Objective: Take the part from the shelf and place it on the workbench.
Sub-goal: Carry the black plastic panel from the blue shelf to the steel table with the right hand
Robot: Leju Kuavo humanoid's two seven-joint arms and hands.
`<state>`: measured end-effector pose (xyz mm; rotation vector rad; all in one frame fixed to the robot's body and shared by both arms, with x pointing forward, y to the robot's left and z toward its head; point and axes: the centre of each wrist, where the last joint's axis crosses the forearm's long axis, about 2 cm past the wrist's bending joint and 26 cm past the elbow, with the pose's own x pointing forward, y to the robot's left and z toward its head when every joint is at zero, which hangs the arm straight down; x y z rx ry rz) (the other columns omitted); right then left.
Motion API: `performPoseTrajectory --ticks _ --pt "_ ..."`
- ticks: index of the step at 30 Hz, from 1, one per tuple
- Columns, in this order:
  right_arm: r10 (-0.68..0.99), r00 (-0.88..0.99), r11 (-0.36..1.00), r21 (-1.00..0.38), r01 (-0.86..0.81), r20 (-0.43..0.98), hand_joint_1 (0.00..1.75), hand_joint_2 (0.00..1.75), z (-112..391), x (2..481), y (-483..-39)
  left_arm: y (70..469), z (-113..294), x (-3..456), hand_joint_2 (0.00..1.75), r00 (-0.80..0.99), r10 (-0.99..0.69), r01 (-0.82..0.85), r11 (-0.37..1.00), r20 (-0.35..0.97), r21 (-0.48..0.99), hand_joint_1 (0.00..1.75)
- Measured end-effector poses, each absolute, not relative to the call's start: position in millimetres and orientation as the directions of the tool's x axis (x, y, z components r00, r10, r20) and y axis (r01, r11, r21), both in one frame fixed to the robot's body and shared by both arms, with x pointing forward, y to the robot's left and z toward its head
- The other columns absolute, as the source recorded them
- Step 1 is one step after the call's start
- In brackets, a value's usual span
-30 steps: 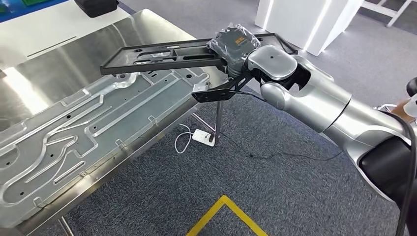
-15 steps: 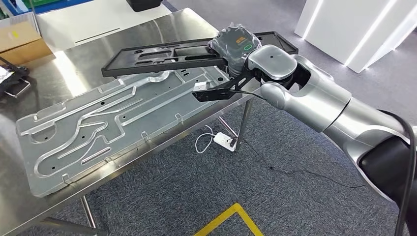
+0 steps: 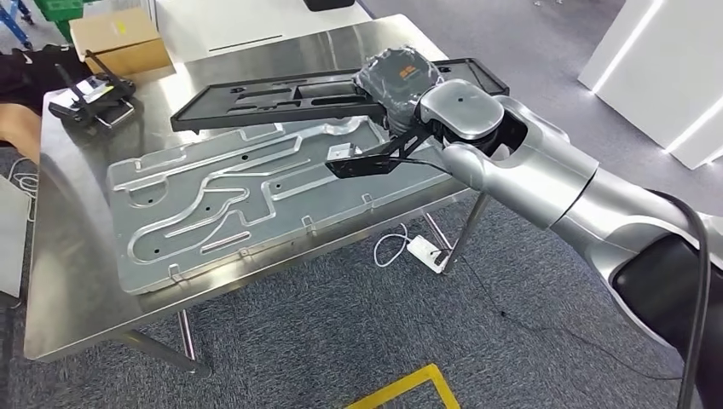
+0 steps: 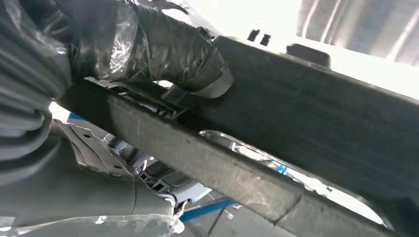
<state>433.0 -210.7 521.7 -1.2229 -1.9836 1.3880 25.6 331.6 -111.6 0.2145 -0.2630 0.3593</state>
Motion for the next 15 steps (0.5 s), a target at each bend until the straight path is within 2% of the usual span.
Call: performPoseTrajectory --ticks 15 --pt "0.846 -0.517 0.115 -0.902 0.417 -0.131 1.75 1.75 516.5 435.8 -213.1 330.3 -111.7 24.2 1.75 0.904 0.33 -0.384 0.906 0.27 0.176 0.0"
